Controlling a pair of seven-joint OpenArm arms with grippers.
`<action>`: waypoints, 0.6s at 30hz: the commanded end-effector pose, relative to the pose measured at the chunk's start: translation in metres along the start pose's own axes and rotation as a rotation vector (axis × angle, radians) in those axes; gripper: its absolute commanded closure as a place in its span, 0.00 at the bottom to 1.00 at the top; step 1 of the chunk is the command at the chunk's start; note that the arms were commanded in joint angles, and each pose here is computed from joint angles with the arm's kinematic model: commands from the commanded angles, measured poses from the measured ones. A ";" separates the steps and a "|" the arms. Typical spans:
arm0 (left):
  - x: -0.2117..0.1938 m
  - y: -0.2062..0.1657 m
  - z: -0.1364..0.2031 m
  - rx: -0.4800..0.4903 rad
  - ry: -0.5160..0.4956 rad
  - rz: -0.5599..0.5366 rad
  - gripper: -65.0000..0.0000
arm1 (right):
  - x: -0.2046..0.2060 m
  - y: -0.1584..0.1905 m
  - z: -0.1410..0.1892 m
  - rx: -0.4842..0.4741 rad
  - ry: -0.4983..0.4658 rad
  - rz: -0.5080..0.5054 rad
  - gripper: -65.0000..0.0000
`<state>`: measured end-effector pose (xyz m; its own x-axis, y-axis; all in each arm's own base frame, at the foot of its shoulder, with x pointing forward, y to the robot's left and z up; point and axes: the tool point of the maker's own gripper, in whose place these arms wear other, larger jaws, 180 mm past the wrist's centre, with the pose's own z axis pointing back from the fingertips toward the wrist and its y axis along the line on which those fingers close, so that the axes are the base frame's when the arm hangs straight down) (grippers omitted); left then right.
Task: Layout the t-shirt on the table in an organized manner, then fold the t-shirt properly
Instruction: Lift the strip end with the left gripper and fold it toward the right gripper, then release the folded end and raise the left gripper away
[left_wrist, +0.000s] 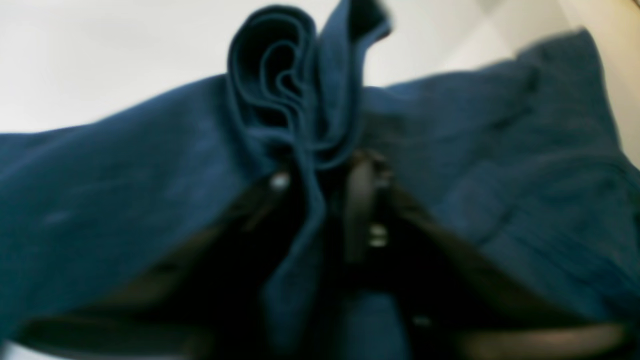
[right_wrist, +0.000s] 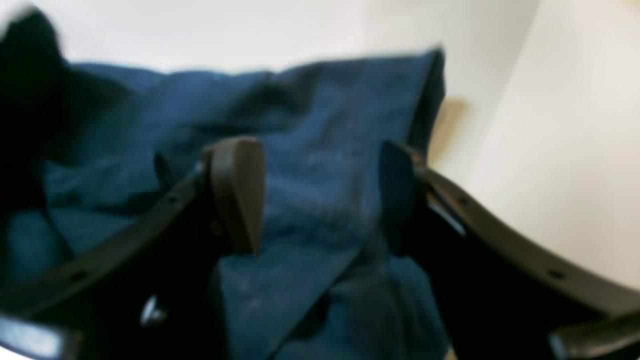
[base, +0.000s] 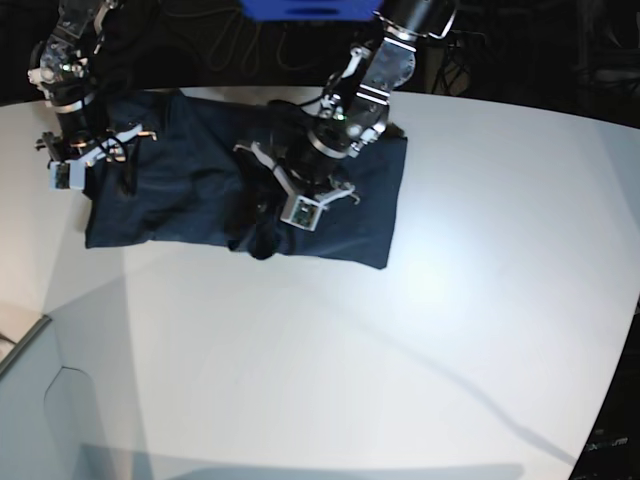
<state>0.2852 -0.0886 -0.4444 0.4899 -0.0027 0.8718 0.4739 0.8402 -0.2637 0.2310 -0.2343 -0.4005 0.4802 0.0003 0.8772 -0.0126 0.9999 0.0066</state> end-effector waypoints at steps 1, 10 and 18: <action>0.015 -0.007 -0.003 -0.019 -0.051 0.007 0.62 | 0.012 -0.006 0.003 -0.005 -0.047 0.002 0.41; 0.053 -0.009 0.006 -0.019 -0.155 -0.002 0.48 | -0.010 -0.044 0.004 -0.113 0.003 -0.043 0.35; 0.086 0.040 0.059 0.055 -0.265 -0.057 0.48 | 0.000 -0.016 0.041 -0.078 -0.007 0.031 0.35</action>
<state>0.2976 -0.0240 -0.3710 0.3003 0.0536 0.9523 0.4523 0.8710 -0.1917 0.1878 -0.2548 -0.3920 0.5199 0.0279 0.8538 0.0565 0.9962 -0.0670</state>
